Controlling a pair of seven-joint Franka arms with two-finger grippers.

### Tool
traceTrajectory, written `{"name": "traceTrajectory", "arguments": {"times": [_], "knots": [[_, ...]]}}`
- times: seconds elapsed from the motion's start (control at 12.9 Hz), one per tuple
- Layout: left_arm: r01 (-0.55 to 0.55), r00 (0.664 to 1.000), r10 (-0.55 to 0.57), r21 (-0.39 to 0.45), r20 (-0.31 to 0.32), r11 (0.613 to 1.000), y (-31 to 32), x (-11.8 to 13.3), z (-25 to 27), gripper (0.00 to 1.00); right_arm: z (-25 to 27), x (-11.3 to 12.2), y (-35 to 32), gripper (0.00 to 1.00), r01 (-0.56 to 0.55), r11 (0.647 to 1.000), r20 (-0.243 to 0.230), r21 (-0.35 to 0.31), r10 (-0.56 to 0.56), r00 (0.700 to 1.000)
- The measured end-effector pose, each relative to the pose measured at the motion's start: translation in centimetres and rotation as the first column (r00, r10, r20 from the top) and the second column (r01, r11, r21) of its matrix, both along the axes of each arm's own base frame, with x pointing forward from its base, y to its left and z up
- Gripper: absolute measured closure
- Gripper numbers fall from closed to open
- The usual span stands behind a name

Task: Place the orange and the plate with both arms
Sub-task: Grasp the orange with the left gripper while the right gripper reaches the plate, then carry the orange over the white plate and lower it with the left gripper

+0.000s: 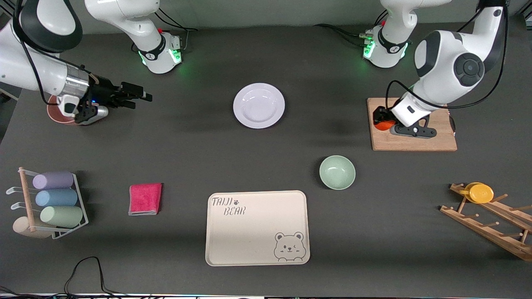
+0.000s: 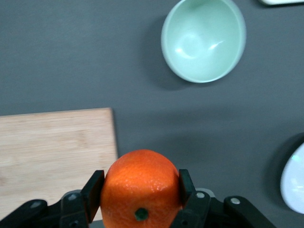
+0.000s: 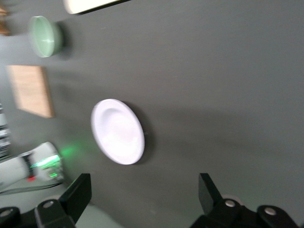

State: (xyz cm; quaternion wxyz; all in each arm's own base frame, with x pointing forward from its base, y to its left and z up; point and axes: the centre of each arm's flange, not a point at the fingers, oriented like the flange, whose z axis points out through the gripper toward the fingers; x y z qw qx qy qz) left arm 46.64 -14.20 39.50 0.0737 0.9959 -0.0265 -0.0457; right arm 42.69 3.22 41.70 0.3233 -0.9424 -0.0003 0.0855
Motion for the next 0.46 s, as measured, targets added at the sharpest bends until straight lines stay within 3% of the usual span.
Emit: {"name": "traceTrajectory", "arguments": {"times": [0.23, 0.46], "knots": [[-0.094, 0.995, 0.095, -0.012, 0.012, 0.995, -8.6, -1.1, 3.8, 0.32, -6.7, -2.7, -1.4, 0.00, 0.014, 0.983, 0.012, 0.185, -0.016, 1.000], [-0.190, 0.982, 0.190, -0.029, -0.008, 0.981, -18.1, -3.5, 5.5, 0.32, -11.2, -4.6, -0.8, 0.00, -0.002, 0.948, 0.051, 0.318, -0.015, 0.999]]}}
